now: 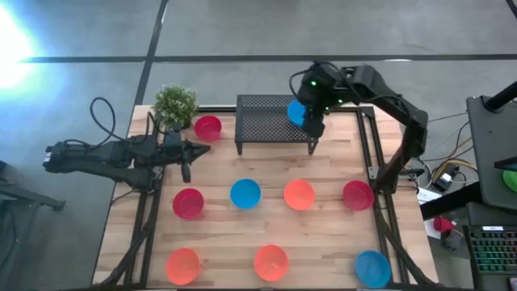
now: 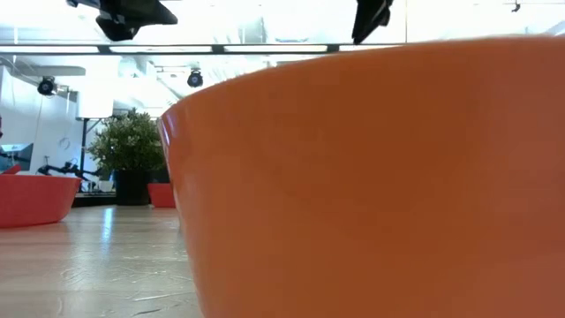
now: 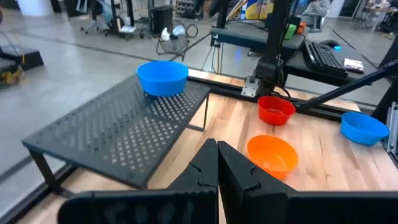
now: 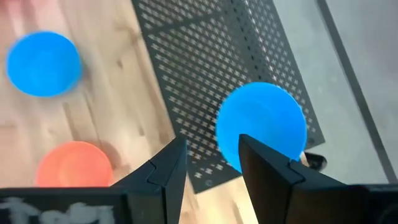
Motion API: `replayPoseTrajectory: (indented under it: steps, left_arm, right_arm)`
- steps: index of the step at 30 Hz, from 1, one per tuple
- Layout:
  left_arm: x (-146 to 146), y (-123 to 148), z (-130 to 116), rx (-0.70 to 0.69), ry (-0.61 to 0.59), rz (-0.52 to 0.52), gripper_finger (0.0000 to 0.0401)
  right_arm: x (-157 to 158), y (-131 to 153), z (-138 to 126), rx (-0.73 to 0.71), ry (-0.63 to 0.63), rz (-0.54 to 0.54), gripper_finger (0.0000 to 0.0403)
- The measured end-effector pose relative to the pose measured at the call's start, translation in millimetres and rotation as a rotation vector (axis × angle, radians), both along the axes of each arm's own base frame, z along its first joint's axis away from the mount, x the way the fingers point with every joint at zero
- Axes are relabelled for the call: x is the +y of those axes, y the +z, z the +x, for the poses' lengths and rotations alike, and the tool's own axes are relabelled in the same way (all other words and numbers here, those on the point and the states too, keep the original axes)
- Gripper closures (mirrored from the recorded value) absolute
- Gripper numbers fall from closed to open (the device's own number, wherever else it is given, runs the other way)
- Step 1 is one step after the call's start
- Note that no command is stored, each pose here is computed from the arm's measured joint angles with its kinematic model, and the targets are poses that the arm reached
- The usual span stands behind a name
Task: Pick & Place Mini bowls
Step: Put the bottom left red bowl on the shelf
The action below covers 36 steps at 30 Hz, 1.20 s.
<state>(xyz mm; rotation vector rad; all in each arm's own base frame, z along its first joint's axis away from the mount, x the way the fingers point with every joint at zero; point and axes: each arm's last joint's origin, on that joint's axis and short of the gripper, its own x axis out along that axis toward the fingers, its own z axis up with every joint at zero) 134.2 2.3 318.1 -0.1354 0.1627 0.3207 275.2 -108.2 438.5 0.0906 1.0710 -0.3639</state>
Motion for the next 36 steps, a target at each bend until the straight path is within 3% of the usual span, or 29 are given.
replayPoseTrajectory:
  steps: [8,14,23,29,36]
  left_arm:
    - [-0.2,-16.3,-4.8,0.137,0.024,-0.132,0.0401]
    - [-2.9,-27.7,-11.3,0.298,-0.024,-0.267,0.0401]
    - [-8.7,-55.9,-7.9,0.625,-0.086,-0.448,0.0401]
    - [-10.1,-64.7,-1.2,0.725,-0.093,-0.471,0.0394]
    - [-10.6,-71.7,6.4,0.788,-0.079,-0.468,0.0340]
  right_arm:
    - [31.1,21.0,-20.0,-0.172,0.040,-0.029,0.0271]
    - [47.7,29.9,-33.8,-0.268,0.065,-0.033,0.0272]
    - [55.6,24.0,-44.0,-0.307,0.073,-0.029,0.0273]
    - [56.2,16.5,-48.0,-0.288,0.072,-0.025,0.0278]
    - [57.3,19.7,-52.6,-0.317,0.074,-0.032,0.0273]
